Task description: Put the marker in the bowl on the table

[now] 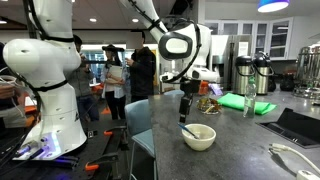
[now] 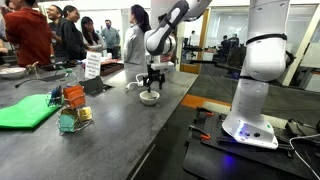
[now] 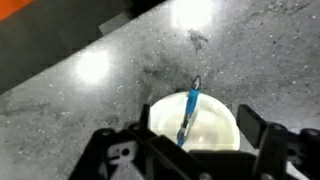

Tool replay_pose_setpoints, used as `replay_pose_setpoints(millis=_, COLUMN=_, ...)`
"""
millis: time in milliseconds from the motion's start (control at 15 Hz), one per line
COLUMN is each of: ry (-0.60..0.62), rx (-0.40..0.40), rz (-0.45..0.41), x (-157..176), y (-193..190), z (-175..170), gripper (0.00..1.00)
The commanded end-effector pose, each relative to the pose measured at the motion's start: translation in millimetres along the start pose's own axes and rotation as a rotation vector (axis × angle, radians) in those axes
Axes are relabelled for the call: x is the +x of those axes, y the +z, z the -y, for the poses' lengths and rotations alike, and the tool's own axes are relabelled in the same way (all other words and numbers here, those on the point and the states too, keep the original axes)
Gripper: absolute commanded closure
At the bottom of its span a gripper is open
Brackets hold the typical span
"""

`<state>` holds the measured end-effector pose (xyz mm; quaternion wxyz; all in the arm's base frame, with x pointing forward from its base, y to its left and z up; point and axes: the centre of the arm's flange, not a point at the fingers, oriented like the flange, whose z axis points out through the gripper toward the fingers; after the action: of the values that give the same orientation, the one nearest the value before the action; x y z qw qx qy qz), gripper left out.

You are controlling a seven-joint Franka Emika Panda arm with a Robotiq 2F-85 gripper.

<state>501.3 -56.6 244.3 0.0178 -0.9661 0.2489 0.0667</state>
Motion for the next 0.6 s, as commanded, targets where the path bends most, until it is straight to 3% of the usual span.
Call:
replay_pose_setpoints(millis=0, ry=0.077, rx=0.032, rz=0.019, x=15, y=9, z=7, gripper=0.22)
replay_pose_setpoints(millis=67, ry=0.088, rx=0.035, rz=0.018, x=19, y=10, z=7, gripper=0.19)
replay_pose_setpoints(millis=200, ry=0.094, rx=0.041, rz=0.015, x=30, y=10, z=4, gripper=0.21)
replay_pose_setpoints(millis=533, ry=0.116, rx=0.054, rz=0.034, x=57, y=17, z=-2, gripper=0.33)
